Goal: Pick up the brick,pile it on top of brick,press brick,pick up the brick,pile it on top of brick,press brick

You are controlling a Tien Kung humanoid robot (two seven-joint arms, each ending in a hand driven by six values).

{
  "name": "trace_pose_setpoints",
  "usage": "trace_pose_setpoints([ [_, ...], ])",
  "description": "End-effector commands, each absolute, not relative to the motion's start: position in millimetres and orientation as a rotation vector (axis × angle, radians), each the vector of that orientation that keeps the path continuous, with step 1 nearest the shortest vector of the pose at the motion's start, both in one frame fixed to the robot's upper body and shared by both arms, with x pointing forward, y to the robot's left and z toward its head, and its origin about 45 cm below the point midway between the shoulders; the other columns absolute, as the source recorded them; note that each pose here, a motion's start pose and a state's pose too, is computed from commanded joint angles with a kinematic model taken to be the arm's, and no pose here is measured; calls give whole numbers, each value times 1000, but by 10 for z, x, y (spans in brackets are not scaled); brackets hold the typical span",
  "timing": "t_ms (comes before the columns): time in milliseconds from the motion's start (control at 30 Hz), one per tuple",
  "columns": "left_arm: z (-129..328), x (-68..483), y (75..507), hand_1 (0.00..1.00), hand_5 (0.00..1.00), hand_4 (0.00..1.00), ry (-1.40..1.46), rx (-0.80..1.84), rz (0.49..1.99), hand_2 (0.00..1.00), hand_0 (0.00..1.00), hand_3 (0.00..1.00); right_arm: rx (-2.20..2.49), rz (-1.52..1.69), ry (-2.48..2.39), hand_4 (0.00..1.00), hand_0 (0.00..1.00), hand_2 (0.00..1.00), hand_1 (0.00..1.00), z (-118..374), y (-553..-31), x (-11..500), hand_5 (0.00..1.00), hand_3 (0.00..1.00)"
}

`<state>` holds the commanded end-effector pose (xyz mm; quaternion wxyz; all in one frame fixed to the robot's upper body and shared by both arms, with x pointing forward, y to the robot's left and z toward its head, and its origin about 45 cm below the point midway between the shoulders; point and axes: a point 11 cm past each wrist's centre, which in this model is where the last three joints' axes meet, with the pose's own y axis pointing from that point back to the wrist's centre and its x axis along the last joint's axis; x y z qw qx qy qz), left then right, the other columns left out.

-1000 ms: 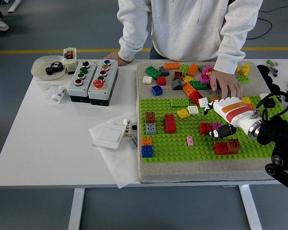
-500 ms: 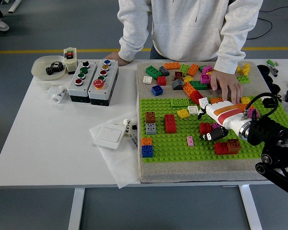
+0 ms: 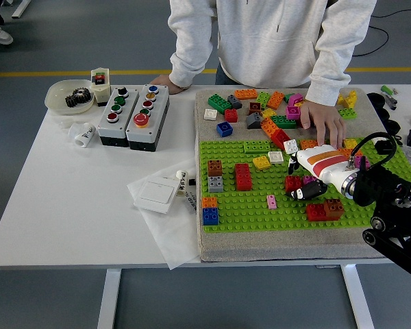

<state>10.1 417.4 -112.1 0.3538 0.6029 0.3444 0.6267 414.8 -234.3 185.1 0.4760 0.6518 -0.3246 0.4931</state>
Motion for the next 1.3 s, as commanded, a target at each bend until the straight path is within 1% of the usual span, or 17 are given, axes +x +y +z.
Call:
trace_pose_setpoints([
  [167, -1120, 105, 4174, 744, 615, 692, 889, 1558, 1621, 789, 733, 633, 1592, 1202, -795, 859, 583, 565, 522, 1849, -2356, 4158, 356, 524],
  [200, -1120, 105, 4174, 744, 615, 690, 889, 1558, 1621, 790, 734, 632, 1591, 1202, -795, 830, 559, 537, 486, 1847, -2359, 4159, 357, 498],
  [367, -1120, 104, 4174, 744, 615, 690, 888, 1558, 1622, 790, 734, 632, 1595, 1199, -782, 830, 559, 537, 486, 1829, -2370, 4155, 357, 498],
  [400, -1120, 104, 4174, 744, 615, 688, 888, 1558, 1622, 790, 733, 631, 1595, 1199, -781, 804, 528, 522, 466, 1828, -2371, 4155, 350, 484],
  [567, -1119, 104, 4175, 744, 615, 688, 888, 1558, 1622, 790, 733, 631, 1600, 1203, -775, 804, 528, 522, 466, 1825, -2375, 4154, 350, 484],
  [600, -1119, 105, 4177, 744, 614, 688, 887, 1558, 1623, 790, 733, 631, 1600, 1210, -775, 770, 509, 513, 457, 1829, -2374, 4154, 352, 482],
  [767, -1118, 107, 4179, 744, 614, 688, 886, 1558, 1622, 790, 733, 631, 1604, 1228, -778, 770, 509, 513, 457, 1841, -2356, 4150, 352, 482],
  [800, -1118, 107, 4179, 743, 614, 687, 886, 1559, 1622, 790, 733, 629, 1606, 1232, -779, 735, 497, 504, 447, 1845, -2350, 4148, 368, 480],
  [1133, -1116, 108, 4187, 741, 614, 687, 884, 1560, 1624, 790, 732, 629, 1613, 1276, -791, 734, 498, 505, 446, 1936, -2314, 4142, 365, 480],
  [1300, -1114, 104, 4191, 743, 614, 687, 884, 1560, 1625, 790, 733, 629, 1614, 1328, -819, 741, 496, 505, 447, 2091, -2286, 4130, 373, 478],
])
